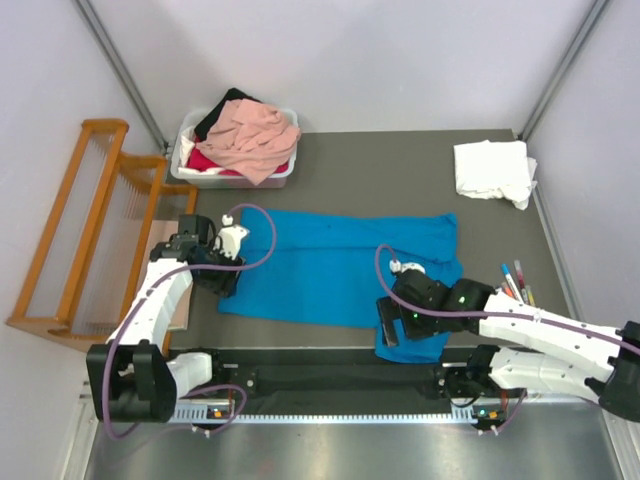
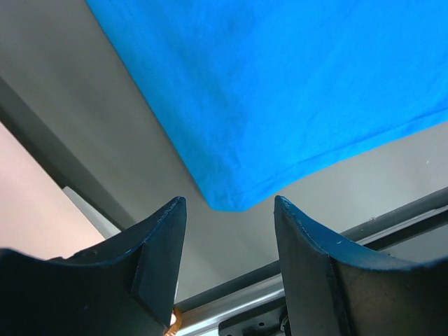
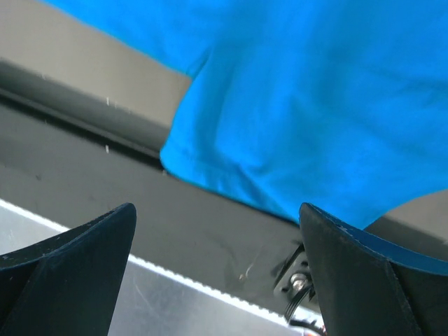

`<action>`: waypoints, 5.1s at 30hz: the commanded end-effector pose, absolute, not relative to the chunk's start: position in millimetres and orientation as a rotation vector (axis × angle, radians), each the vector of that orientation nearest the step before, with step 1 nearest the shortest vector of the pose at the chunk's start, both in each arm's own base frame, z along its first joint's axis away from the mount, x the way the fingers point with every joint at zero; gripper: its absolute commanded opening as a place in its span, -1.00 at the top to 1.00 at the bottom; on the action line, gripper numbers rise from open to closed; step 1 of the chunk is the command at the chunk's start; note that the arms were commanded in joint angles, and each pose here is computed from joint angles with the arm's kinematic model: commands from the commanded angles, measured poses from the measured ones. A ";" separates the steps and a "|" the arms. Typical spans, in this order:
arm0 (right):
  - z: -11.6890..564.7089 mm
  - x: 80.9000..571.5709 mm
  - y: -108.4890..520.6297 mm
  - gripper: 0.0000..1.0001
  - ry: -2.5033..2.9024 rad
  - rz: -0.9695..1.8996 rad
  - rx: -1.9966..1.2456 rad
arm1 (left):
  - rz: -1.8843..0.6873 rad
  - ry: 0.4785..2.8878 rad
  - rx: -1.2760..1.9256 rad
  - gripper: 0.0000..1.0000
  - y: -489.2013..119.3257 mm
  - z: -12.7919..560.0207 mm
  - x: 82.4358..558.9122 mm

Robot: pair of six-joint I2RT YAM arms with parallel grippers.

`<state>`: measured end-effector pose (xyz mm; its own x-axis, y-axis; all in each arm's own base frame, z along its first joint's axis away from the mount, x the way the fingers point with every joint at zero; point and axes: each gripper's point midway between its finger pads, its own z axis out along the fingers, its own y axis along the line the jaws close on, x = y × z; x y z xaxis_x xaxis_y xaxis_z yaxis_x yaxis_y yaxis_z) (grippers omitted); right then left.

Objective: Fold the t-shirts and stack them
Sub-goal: Fold the tshirt

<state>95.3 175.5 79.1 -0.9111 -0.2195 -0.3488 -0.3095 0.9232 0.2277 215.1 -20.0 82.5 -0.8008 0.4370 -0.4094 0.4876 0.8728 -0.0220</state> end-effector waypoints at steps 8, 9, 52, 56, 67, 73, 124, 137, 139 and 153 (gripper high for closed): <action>62.9 71.9 174.1 -0.99 2.736 0.240 -0.342 | -0.074 2.672 0.751 -0.14 -4.4 57.2 214.9; 59.2 70.8 172.5 -0.99 2.740 0.208 -0.349 | -0.058 2.670 0.758 -0.13 -2.6 55.1 215.3; 32.4 90.5 204.5 1.00 2.714 0.187 -0.341 | 0.007 2.673 0.729 -0.04 5.1 42.0 226.8; 45.3 99.8 204.6 1.00 2.687 0.209 -0.320 | -0.002 2.662 0.698 0.48 3.4 45.3 233.7; 49.0 108.5 196.7 1.00 2.678 0.216 -0.275 | -0.029 2.697 0.744 -0.41 2.0 45.5 215.0; 46.7 108.8 200.4 1.00 2.680 0.242 -0.274 | -0.034 2.685 0.752 -0.43 1.2 44.6 202.1; 59.9 126.7 219.4 1.00 2.659 0.311 -0.284 | -0.061 2.654 0.857 0.63 -11.9 41.8 230.8; 112.5 145.7 198.2 1.00 2.564 0.374 -0.180 | -0.109 2.609 0.961 0.00 -17.6 80.2 227.1; 104.6 130.4 195.0 1.00 2.611 0.417 -0.177 | -0.108 2.616 0.990 0.00 -16.1 79.0 220.1; 104.2 98.8 189.5 1.00 2.680 0.515 -0.195 | -0.104 2.677 1.048 -0.31 -9.9 67.6 194.7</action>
